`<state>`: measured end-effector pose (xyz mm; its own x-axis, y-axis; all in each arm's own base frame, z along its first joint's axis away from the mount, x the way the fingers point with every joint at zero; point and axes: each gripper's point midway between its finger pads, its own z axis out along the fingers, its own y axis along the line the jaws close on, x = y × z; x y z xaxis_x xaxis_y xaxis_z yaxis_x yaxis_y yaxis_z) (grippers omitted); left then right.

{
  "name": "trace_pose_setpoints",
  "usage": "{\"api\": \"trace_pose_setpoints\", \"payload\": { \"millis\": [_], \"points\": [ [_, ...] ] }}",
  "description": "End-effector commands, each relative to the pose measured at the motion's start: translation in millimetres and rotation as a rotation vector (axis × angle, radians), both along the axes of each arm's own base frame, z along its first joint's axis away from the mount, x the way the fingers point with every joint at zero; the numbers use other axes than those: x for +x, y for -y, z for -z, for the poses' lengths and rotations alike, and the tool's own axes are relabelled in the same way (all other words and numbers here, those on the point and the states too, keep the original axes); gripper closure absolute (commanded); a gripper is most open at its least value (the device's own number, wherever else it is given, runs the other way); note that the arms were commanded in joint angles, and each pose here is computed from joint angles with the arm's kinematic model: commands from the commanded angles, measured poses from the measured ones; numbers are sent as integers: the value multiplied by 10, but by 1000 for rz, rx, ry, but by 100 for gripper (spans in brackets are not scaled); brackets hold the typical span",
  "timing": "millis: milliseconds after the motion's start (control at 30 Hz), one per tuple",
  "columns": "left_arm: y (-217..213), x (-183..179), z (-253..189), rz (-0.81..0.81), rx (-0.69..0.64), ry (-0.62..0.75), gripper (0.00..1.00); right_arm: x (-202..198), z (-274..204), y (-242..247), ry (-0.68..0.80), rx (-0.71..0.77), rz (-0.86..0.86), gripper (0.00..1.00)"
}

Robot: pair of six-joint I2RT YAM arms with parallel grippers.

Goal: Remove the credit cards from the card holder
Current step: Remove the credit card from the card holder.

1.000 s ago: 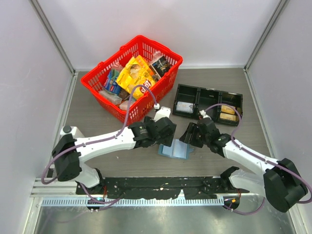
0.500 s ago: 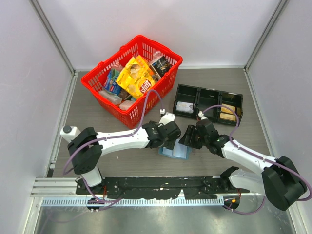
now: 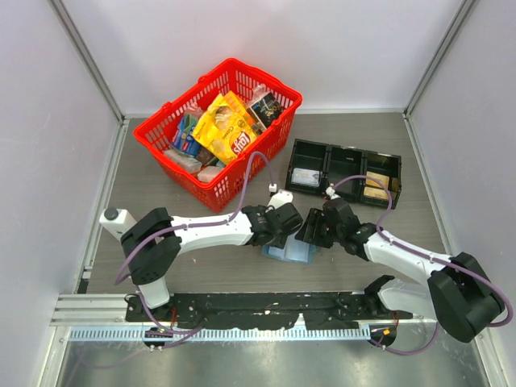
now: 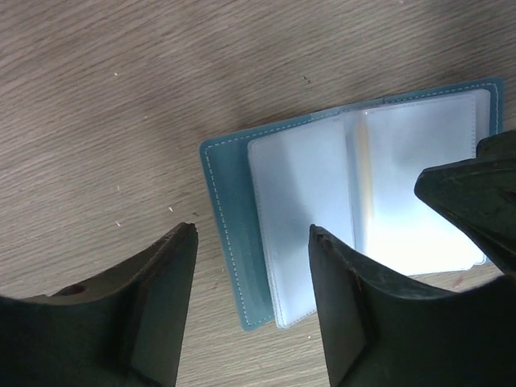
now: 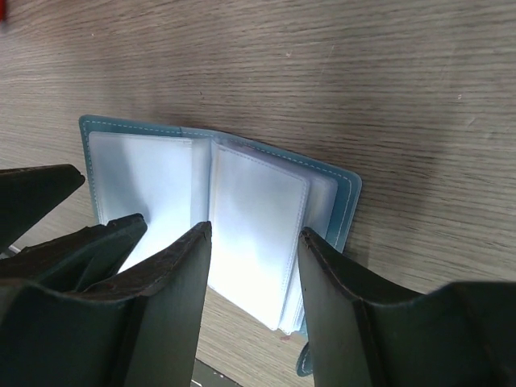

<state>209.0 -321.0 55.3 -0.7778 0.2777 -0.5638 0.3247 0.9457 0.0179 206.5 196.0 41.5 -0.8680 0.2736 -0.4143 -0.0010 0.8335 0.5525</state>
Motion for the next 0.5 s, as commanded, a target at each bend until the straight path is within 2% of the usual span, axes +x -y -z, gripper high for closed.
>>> {"api": "trace_pose_setpoints", "payload": {
  "millis": [0,200,367,467],
  "points": [
    [118,18,-3,-1,-53,-6,44,21,-5,-35,25,10,-16,48],
    [136,-4,-3,7,-68,-18,63,9,-4,-80,17,30,-31,49],
    [134,-18,-19,12,-76,-24,83,24,-101,-150,37,72,-48,49],
    [140,-21,-50,14,-87,-22,89,36,-219,-186,62,101,-57,50]
  ]
}}
